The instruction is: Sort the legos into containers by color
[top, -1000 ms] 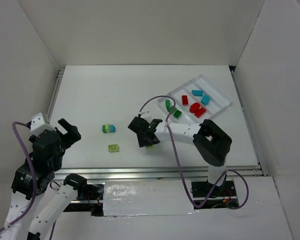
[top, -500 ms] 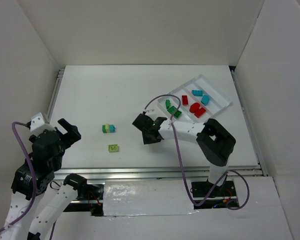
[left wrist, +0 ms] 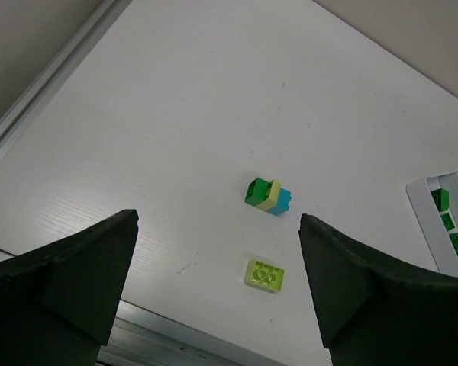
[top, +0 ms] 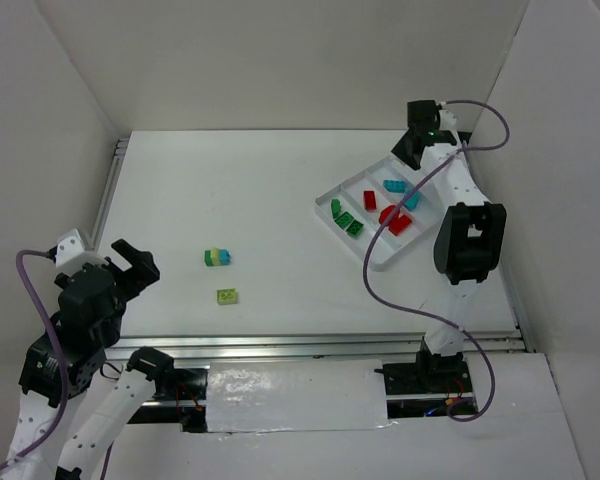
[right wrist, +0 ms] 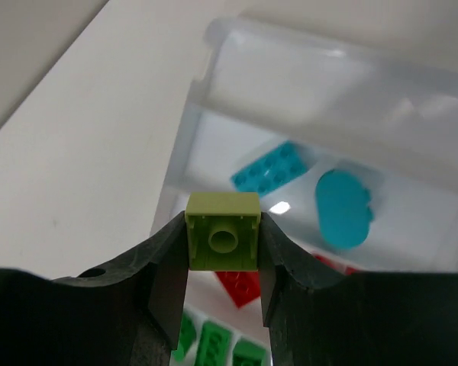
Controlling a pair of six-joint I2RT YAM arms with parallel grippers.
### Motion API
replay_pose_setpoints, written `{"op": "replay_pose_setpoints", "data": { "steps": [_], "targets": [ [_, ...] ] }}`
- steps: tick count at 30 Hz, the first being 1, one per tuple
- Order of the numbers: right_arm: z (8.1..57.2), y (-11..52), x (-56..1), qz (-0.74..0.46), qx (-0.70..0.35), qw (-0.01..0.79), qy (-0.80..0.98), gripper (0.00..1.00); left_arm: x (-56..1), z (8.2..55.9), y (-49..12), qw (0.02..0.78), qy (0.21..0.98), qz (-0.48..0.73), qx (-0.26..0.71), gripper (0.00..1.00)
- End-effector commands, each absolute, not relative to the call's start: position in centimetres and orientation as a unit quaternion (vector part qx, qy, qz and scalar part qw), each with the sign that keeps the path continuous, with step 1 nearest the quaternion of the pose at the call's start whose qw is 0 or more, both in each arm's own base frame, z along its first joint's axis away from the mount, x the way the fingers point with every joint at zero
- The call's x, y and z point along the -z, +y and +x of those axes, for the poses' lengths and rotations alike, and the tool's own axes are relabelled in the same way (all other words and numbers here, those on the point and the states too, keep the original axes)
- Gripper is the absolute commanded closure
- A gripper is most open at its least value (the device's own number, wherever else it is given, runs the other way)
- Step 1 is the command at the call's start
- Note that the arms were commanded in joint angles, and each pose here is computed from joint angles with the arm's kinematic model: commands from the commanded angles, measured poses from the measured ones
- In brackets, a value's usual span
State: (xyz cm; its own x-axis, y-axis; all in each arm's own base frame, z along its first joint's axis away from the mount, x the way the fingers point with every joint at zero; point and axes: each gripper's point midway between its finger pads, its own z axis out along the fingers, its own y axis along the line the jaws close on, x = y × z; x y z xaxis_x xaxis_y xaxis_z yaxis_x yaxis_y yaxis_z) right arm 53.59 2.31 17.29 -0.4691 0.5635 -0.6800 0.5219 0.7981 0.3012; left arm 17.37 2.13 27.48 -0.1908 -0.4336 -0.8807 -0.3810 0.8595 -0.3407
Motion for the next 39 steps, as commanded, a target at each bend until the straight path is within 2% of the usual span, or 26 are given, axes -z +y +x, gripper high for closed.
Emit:
{"op": "replay_pose_setpoints", "data": {
  "steps": [1,2,3,5,10,14,15,17,20,23,27,29,30,31,33,34,35,39],
  "targets": [
    [54.3,-1.6,-15.0,0.372,0.001,0.373,0.850,0.96,-28.7,17.5,2.1,0.600,0.756,-0.258,0.035,0.01],
    [55.2,-4.1,-16.3,0.395,0.006,0.388,0.833,0.94,-28.7,17.4,2.1,0.601,0.756,-0.257,0.035,0.01],
    [55.4,-5.2,-14.9,0.403,0.021,0.375,0.835,0.88,-28.8,17.5,2.0,0.602,0.756,-0.255,0.038,0.00],
    [56.8,-7.1,-14.5,0.411,0.021,0.374,0.831,0.88,-28.7,17.5,1.9,0.601,0.757,-0.254,0.037,0.01],
    [58.3,-8.3,-12.6,0.397,0.008,0.356,0.846,0.86,-28.7,17.7,1.8,0.600,0.759,-0.251,0.037,0.00],
    [58.7,-8.6,-10.6,0.397,-0.001,0.341,0.852,0.77,-28.6,17.8,1.7,0.597,0.762,-0.249,0.036,0.00],
    [58.7,-8.5,-10.5,0.395,-0.003,0.341,0.853,0.68,-28.6,17.8,1.7,0.597,0.762,-0.249,0.036,0.00],
    [58.8,-8.2,-10.4,0.393,-0.012,0.340,0.855,0.62,-28.6,17.9,1.7,0.596,0.763,-0.248,0.036,0.01],
    [59.0,-8.3,-10.8,0.396,-0.011,0.344,0.851,0.14,-28.6,18.0,1.6,0.596,0.764,-0.246,0.036,0.00],
    [59.3,-8.3,-12.3,0.396,-0.014,0.355,0.847,0.02,-28.5,18.0,1.6,0.594,0.765,-0.245,0.035,0.01],
    [59.1,-7.1,-16.6,0.382,-0.026,0.386,0.839,0.00,-28.5,18.1,1.6,0.593,0.766,-0.246,0.033,0.00],
    [58.3,-4.3,-20.0,0.360,-0.044,0.402,0.841,0.00,-28.4,18.1,1.7,0.591,0.766,-0.249,0.031,0.00],
    [57.6,-2.8,-19.9,0.346,-0.050,0.394,0.850,0.00,-28.5,18.1,1.8,0.592,0.765,-0.252,0.029,0.00],
    [56.4,2.0,-23.2,0.304,-0.076,0.414,0.855,0.00,-28.4,18.1,1.9,0.592,0.764,-0.256,0.027,0.00],
    [53.6,6.7,-22.9,0.251,-0.064,0.409,0.875,0.00,-28.4,17.9,2.5,0.591,0.760,-0.271,0.019,0.01],
    [51.9,9.6,-25.9,0.217,-0.074,0.439,0.869,0.00,-28.4,17.8,2.9,0.591,0.756,-0.281,0.013,0.00],
    [49.3,16.0,-26.0,0.161,-0.093,0.439,0.879,0.00,-28.4,17.7,3.2,0.591,0.754,-0.288,0.008,0.00],
    [39.4,28.5,-22.6,0.052,-0.129,0.426,0.894,0.00,-28.5,17.1,4.2,0.594,0.741,-0.314,-0.006,0.00]
  ]
}}
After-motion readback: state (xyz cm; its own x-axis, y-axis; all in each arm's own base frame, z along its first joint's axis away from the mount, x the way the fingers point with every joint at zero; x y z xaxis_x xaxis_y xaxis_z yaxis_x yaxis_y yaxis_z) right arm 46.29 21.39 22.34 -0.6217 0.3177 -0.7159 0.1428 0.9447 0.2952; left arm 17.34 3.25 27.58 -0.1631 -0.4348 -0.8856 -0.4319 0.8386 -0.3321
